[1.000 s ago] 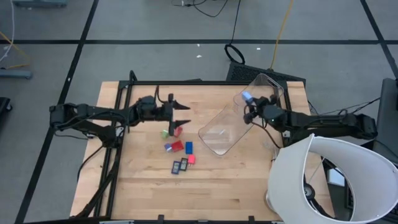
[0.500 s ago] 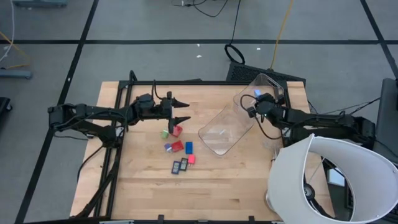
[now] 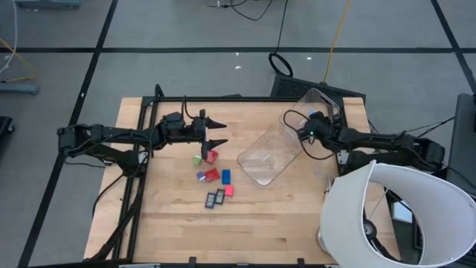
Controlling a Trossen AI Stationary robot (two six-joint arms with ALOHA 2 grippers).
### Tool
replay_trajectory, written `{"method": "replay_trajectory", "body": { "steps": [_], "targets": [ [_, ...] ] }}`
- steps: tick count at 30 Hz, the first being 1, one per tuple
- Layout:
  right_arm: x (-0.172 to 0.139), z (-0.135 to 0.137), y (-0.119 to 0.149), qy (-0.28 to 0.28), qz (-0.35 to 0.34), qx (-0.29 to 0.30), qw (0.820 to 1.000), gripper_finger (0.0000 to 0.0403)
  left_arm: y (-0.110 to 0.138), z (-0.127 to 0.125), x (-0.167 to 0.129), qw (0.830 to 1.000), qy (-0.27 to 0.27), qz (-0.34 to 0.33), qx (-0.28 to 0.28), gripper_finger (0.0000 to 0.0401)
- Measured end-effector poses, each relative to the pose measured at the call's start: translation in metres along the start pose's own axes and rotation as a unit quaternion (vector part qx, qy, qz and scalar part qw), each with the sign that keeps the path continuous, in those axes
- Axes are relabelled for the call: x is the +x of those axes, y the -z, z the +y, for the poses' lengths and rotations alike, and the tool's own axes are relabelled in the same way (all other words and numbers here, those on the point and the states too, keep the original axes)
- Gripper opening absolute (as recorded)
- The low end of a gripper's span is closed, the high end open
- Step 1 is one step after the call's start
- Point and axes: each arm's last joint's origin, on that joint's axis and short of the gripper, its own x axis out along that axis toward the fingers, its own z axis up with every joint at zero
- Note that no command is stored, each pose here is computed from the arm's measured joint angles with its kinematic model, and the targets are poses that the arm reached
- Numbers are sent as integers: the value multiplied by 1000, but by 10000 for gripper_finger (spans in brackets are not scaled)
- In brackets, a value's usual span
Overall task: Pick & Place Office items
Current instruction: Put the light blue charger adapter into the right transparent bin
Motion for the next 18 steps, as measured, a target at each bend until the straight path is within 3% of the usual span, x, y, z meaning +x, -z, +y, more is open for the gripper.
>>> {"method": "replay_trajectory", "body": {
  "steps": [18],
  "targets": [
    [1, -1, -2, -1, -5, 4, 1000, 139, 1, 0, 0, 1000, 0, 4, 0, 273]
  ]
}}
